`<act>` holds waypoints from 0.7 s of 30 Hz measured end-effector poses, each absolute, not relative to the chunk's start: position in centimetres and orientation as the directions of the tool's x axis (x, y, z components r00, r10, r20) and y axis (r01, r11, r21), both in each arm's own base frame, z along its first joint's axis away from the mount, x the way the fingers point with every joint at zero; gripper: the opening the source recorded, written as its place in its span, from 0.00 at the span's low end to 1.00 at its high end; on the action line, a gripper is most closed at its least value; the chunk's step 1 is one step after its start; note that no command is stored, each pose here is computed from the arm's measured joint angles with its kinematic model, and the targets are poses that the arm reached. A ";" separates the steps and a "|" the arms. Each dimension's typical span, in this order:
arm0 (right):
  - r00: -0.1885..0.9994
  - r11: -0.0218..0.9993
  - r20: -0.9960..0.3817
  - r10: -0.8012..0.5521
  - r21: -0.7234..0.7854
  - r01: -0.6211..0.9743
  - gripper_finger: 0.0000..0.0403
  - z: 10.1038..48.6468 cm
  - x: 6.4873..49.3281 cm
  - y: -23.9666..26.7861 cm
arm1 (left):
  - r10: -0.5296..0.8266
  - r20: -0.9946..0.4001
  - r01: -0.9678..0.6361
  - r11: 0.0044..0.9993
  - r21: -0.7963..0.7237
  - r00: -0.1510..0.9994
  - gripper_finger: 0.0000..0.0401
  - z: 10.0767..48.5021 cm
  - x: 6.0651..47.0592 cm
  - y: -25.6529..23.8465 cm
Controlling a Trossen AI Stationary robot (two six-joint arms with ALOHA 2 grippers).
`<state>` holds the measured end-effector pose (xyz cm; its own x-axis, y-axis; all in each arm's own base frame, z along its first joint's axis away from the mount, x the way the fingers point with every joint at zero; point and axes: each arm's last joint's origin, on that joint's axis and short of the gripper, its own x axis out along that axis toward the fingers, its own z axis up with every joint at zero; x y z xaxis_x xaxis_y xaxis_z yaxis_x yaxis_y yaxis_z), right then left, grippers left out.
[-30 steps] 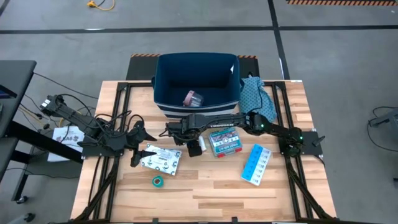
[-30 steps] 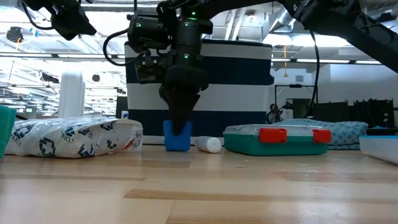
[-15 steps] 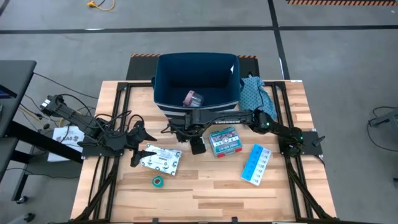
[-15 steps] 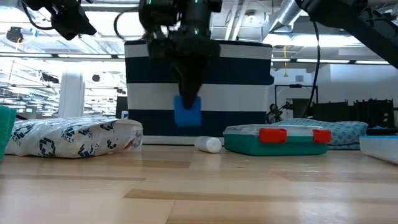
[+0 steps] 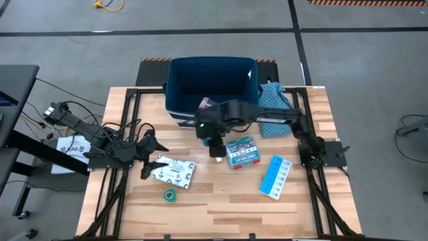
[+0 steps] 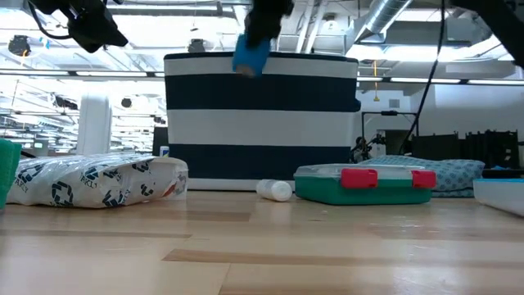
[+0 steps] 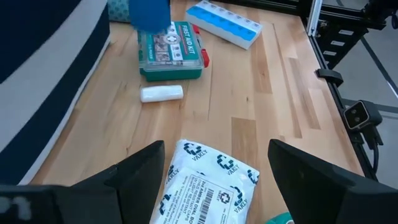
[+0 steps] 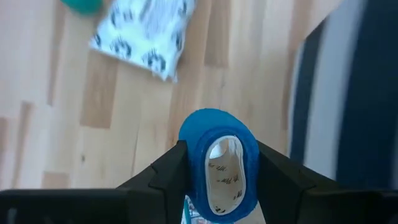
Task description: Pick & place medical supplies in basket/bin
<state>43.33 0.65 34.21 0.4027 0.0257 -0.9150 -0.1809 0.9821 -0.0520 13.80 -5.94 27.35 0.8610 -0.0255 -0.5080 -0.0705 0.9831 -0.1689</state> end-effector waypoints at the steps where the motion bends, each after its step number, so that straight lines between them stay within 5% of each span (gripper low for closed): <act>1: 0.433 0.984 -0.901 0.026 -0.054 -0.171 0.37 35.2 42.9 0.7 | -0.020 -0.507 -0.075 0.983 -0.166 0.862 0.69 27.4 13.8 -5.9; 12: 0.754 0.990 -0.657 -0.025 -0.121 -0.073 0.37 44.7 37.8 1.8 | 0.142 -0.381 -0.184 0.980 -0.077 0.914 0.69 28.3 14.3 -5.6; 21: 0.850 0.981 -0.503 -0.157 -0.177 0.077 0.37 48.3 35.5 0.1 | 0.275 -0.148 -0.282 0.959 -0.026 0.950 0.69 30.7 14.9 -5.5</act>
